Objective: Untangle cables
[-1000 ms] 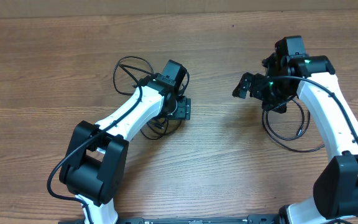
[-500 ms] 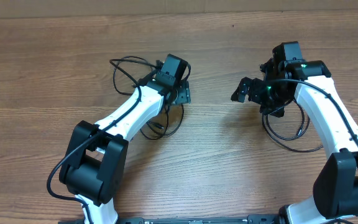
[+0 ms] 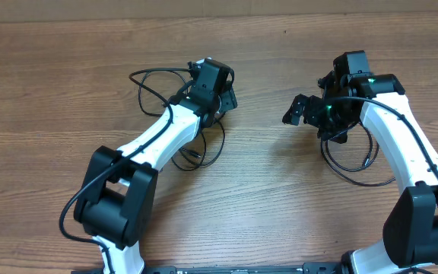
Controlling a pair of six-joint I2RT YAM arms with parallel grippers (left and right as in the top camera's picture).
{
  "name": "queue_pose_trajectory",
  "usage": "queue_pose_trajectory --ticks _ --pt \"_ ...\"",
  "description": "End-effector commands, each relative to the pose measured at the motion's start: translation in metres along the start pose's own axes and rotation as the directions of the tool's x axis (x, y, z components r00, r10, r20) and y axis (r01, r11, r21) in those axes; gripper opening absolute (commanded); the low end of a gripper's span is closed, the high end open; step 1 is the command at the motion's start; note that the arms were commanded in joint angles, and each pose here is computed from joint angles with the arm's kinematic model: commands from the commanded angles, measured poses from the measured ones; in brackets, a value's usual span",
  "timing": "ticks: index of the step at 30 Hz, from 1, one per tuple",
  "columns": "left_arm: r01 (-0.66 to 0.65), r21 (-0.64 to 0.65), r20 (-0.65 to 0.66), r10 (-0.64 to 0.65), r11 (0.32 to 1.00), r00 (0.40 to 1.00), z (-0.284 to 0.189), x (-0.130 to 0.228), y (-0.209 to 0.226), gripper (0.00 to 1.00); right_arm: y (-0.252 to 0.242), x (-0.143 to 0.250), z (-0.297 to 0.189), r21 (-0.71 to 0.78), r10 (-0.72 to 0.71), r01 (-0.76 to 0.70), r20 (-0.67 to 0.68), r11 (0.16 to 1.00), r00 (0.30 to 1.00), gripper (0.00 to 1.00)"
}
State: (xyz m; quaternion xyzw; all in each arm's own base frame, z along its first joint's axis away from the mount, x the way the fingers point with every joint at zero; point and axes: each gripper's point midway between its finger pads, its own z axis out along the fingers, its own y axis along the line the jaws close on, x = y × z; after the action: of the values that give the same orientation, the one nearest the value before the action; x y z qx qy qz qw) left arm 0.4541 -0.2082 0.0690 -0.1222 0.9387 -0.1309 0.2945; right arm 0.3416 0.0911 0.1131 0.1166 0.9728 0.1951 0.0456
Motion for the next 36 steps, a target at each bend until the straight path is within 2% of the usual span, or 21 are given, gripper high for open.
queue_pose_trajectory --ticks 1,6,12,18,20,24,27,36 --pt "0.02 -0.005 -0.082 -0.02 1.0 0.996 0.026 0.025 0.007 0.68 0.001 0.003 0.004 -0.007 0.001 -0.001 -0.013 1.0 1.0 1.0" --pt "-0.052 0.029 -0.143 0.055 0.998 0.988 0.039 0.042 0.005 0.68 0.001 0.003 0.004 -0.007 0.001 -0.001 -0.012 1.0 1.0 1.0" --pt "-0.159 0.034 -0.166 0.163 0.987 0.973 0.04 0.049 0.01 0.51 0.001 0.003 0.004 -0.007 0.001 -0.001 -0.012 1.0 1.0 1.0" --pt "-0.287 0.132 -0.238 0.312 0.949 0.92 0.035 0.068 0.004 0.39 0.001 0.003 0.004 -0.007 0.001 -0.001 -0.012 1.0 1.0 1.0" --pt "-0.293 0.112 -0.255 0.313 0.949 0.915 0.035 0.071 0.01 0.34 0.001 0.003 0.004 -0.006 0.001 -0.001 -0.013 1.0 1.0 1.0" --pt "-0.296 0.092 -0.267 0.31 0.951 0.913 0.034 0.073 0.014 0.34 0.001 0.003 0.004 -0.006 0.006 -0.006 -0.013 1.0 1.0 1.0" --pt "-0.296 0.091 -0.271 0.31 0.951 0.911 0.034 0.075 0.015 0.26 0.001 0.003 0.004 -0.006 0.025 -0.025 -0.014 1.0 1.0 1.0" --pt "-0.296 0.084 -0.267 0.308 0.951 0.913 0.034 0.074 0.015 0.18 -0.003 0.01 0.008 0.003 0.037 -0.037 -0.036 0.999 0.999 1.0"
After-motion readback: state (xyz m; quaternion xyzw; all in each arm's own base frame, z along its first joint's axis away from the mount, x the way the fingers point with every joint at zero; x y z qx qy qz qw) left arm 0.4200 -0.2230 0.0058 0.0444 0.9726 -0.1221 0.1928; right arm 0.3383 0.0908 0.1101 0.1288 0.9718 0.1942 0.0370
